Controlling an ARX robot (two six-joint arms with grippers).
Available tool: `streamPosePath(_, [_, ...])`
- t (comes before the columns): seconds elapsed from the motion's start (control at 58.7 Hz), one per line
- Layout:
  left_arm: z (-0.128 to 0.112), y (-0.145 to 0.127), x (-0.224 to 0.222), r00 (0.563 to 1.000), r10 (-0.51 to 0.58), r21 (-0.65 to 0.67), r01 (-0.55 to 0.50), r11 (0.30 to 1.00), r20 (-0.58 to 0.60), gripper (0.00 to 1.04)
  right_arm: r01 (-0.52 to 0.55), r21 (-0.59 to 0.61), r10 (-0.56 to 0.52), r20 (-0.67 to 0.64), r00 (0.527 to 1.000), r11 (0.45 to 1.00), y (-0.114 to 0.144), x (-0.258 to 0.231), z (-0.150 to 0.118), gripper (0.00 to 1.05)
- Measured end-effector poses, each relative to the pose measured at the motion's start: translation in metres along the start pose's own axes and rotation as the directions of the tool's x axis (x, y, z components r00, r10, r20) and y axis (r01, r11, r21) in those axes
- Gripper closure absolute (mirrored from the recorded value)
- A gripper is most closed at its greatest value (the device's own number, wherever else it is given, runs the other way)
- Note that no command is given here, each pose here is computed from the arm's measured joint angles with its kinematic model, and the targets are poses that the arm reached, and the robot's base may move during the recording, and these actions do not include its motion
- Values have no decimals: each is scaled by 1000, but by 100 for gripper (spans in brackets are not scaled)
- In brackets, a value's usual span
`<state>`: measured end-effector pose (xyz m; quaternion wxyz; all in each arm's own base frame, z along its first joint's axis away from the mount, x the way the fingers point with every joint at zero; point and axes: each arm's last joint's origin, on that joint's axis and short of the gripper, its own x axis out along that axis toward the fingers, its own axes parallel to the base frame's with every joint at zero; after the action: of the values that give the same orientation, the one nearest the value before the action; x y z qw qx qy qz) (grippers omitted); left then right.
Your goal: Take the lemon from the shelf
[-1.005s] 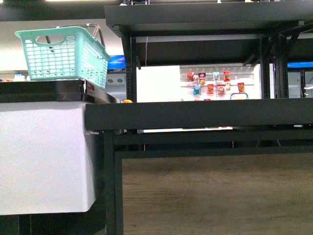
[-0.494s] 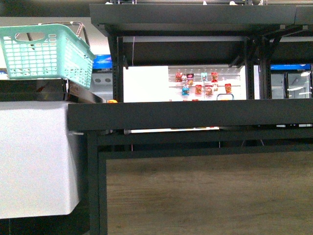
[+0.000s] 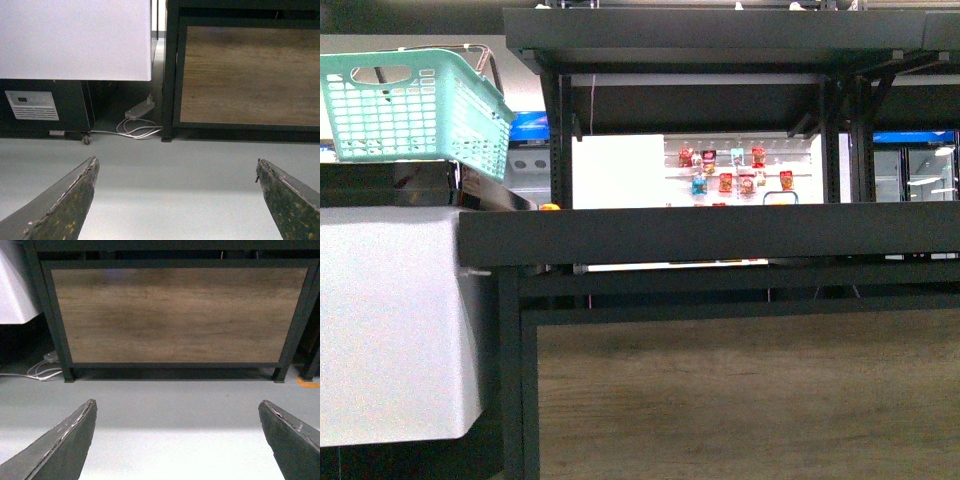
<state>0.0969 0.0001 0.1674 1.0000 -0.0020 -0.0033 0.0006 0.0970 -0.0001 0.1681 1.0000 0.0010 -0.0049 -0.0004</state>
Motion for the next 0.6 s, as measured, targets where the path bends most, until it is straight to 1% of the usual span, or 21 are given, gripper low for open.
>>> streamPosePath(0.596, [0,0,0,1000,-1,0,1,1000,0,8,0,0,0,0,1000,1000,0,0,0,7])
